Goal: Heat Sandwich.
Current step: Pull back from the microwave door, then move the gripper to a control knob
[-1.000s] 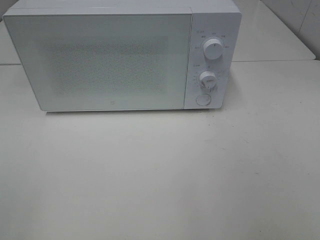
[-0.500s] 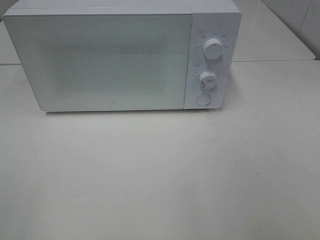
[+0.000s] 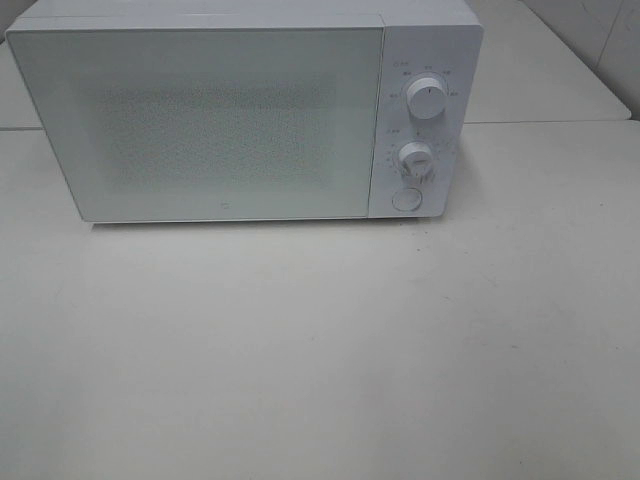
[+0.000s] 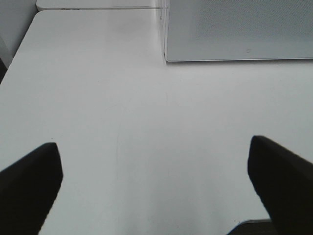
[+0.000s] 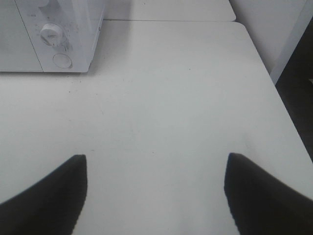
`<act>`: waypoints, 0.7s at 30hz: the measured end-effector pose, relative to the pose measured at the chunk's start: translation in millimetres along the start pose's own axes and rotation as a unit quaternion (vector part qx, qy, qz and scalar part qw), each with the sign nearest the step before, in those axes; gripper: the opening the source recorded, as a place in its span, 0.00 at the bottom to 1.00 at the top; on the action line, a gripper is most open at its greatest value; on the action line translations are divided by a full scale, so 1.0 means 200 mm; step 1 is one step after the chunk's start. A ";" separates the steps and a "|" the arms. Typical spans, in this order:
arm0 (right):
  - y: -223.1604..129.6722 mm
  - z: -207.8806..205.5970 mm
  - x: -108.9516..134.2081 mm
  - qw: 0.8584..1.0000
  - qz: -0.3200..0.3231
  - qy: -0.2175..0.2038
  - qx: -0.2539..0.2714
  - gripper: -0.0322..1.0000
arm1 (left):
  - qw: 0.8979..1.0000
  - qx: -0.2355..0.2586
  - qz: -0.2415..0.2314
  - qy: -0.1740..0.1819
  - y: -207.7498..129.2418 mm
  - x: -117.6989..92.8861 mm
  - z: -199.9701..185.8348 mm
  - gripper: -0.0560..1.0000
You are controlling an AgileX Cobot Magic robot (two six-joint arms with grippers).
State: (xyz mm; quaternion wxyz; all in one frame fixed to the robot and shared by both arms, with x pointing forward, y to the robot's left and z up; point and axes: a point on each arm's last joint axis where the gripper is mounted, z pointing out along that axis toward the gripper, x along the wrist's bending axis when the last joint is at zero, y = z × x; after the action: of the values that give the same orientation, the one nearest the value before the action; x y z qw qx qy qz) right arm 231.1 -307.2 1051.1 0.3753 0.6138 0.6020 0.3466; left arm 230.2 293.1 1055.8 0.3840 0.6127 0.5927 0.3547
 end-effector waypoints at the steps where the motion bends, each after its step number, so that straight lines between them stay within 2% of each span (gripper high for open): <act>1: 0.00 0.00 0.00 1.000 0.000 0.000 0.000 0.76 | 1.000 0.000 0.000 0.000 0.00 0.00 0.00 0.98; 4: 0.04 -0.03 0.00 1.000 0.001 0.001 -0.026 0.76 | 1.000 0.000 0.000 0.000 0.00 0.00 0.00 0.98; 21: 0.27 0.19 0.03 1.000 -0.011 0.009 -0.028 0.76 | 1.000 0.000 0.000 0.000 0.00 0.00 0.00 0.98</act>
State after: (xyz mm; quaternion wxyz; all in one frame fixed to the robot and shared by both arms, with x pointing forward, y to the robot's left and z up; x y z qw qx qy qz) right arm 290.6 -302.3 1081.0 0.3900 0.5935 0.6021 0.3649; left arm 230.2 293.1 1055.8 0.3840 0.6127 0.5927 0.3547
